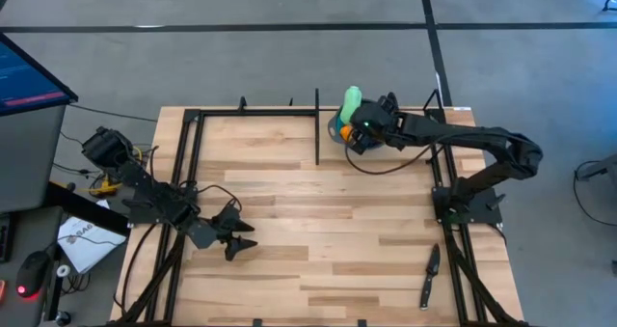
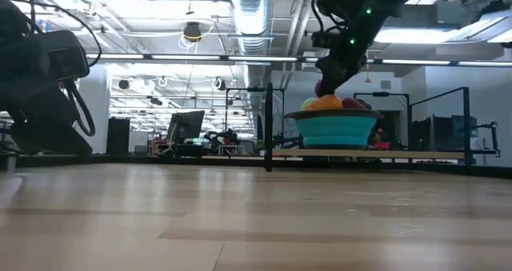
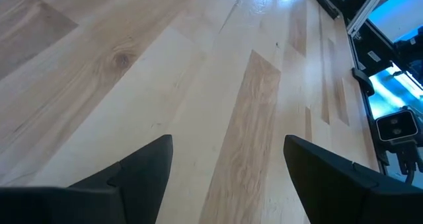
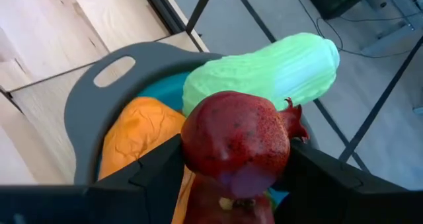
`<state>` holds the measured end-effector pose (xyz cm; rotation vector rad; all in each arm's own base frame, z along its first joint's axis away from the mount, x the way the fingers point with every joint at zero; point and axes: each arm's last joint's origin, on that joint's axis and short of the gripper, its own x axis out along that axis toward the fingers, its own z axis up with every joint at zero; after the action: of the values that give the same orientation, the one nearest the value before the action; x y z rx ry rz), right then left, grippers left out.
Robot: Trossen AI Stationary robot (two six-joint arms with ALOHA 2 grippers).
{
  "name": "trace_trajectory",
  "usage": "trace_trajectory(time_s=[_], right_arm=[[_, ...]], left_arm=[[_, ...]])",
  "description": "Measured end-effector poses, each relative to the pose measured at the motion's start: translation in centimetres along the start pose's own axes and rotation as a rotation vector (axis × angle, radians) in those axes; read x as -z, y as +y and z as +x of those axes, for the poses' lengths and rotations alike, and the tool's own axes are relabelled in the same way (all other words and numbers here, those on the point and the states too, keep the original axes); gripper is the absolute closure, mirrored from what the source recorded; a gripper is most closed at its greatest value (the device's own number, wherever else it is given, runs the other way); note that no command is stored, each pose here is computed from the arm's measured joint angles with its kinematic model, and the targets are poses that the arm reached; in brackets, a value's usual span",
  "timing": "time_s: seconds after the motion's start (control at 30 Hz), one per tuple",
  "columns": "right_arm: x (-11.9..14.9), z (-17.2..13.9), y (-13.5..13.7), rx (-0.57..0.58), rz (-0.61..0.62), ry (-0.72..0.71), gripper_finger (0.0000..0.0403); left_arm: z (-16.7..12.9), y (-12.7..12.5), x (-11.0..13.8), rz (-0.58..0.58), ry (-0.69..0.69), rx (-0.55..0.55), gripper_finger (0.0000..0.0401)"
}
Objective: Pick & Place Fruit
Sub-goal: Put the red pomegranate into the blue strainer bowl on the shelf, then put the black knife on the shelf
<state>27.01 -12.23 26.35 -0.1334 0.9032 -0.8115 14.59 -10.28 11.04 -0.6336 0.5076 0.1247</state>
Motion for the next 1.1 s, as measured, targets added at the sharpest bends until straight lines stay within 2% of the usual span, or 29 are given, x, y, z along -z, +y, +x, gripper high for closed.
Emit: trace_trajectory(time_s=[0.47, 0.8, 0.9, 1.0, 1.1], right_arm=[[0.2, 0.0, -1.2, 0.011, 0.05, 0.082, 0.0169], [0.2, -0.2, -1.2, -0.019, 0.057, 0.08, 0.009], [-0.2, -1.7, -1.6, -0.026, 0.042, 0.038, 0.0077], [-1.1, -4.6, -1.9, -0.049, 0.055, -0.024, 0.0072], [-1.5, -8.6, -1.5, -0.156, 0.063, -0.115, 0.0076]], left_arm=[[0.0, 0.0, 0.0, 0.0, 0.0, 0.003, 0.0116], [0.0, -0.1, 0.0, 0.001, 0.001, 0.009, 0.0116], [0.0, -0.1, 0.0, 0.001, 0.0, 0.009, 0.0116], [0.0, -0.1, 0.0, 0.008, 0.0, 0.01, 0.0116], [0.0, -0.1, -0.1, 0.011, -0.004, 0.014, 0.0116]])
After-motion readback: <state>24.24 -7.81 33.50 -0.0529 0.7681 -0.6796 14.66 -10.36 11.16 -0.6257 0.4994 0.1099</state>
